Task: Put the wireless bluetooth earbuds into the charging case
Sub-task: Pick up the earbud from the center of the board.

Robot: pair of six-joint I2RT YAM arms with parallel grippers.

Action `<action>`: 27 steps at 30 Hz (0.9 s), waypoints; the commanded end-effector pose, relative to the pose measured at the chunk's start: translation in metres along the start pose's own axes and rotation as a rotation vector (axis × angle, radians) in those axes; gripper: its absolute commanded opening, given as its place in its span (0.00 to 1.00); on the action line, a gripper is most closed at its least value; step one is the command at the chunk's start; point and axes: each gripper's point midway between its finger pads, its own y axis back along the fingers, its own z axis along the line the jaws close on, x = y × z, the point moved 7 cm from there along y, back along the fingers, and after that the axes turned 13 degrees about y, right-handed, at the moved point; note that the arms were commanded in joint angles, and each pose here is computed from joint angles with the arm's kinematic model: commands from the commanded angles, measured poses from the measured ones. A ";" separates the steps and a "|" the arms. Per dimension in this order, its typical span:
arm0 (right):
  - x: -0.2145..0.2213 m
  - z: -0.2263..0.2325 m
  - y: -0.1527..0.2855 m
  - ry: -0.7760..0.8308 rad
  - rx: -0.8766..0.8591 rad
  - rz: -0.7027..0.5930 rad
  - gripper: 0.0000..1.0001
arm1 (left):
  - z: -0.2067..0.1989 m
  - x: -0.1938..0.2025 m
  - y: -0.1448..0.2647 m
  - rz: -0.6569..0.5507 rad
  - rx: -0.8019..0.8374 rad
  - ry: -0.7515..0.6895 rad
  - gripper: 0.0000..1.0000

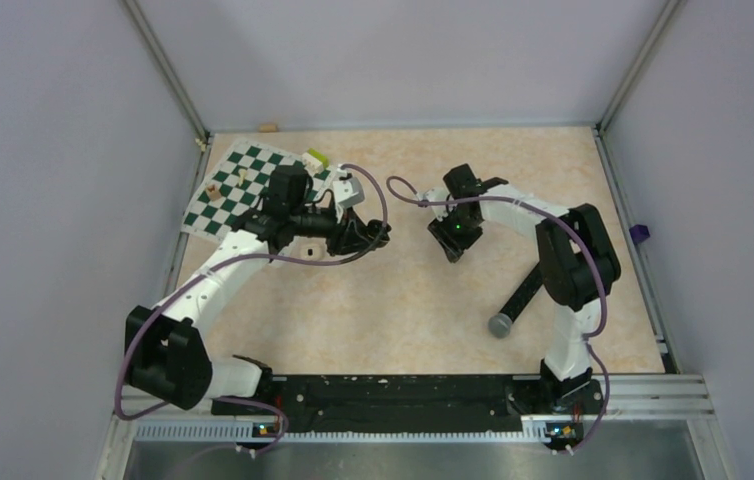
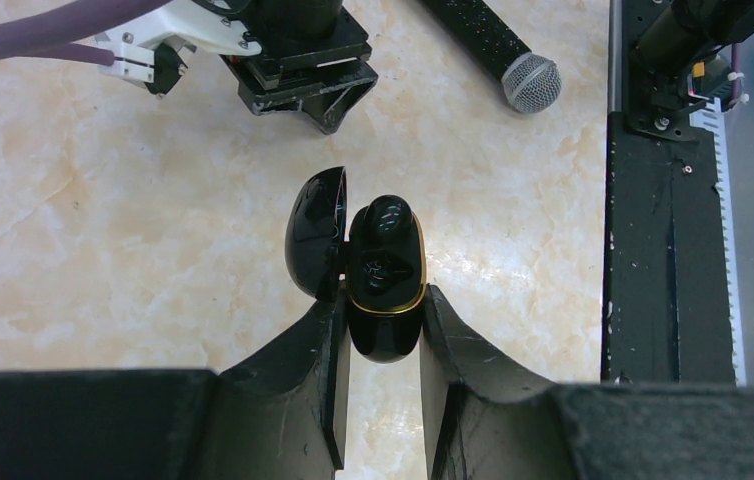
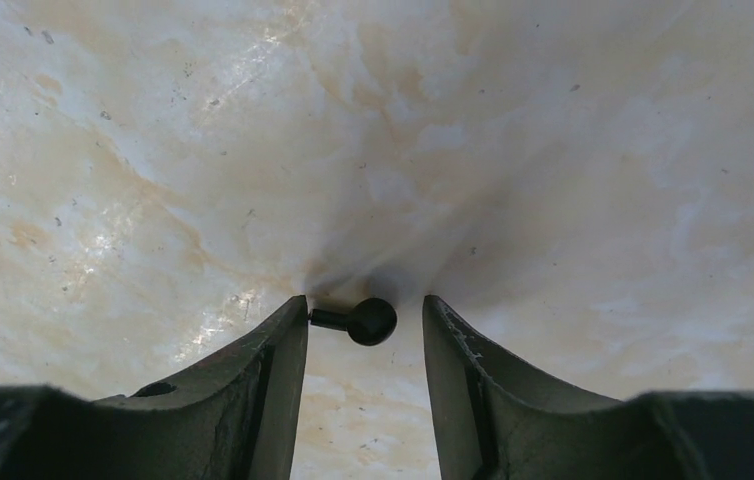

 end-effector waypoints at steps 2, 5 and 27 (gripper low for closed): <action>-0.004 -0.011 0.008 0.054 0.024 0.021 0.45 | 0.001 -0.006 -0.002 -0.010 -0.007 -0.040 0.00; 0.002 -0.016 0.012 0.099 0.076 0.059 0.46 | 0.000 -0.007 -0.001 -0.011 -0.007 -0.045 0.00; -0.017 -0.012 0.053 0.278 0.095 -0.046 0.52 | 0.000 -0.007 -0.002 -0.004 0.005 -0.036 0.00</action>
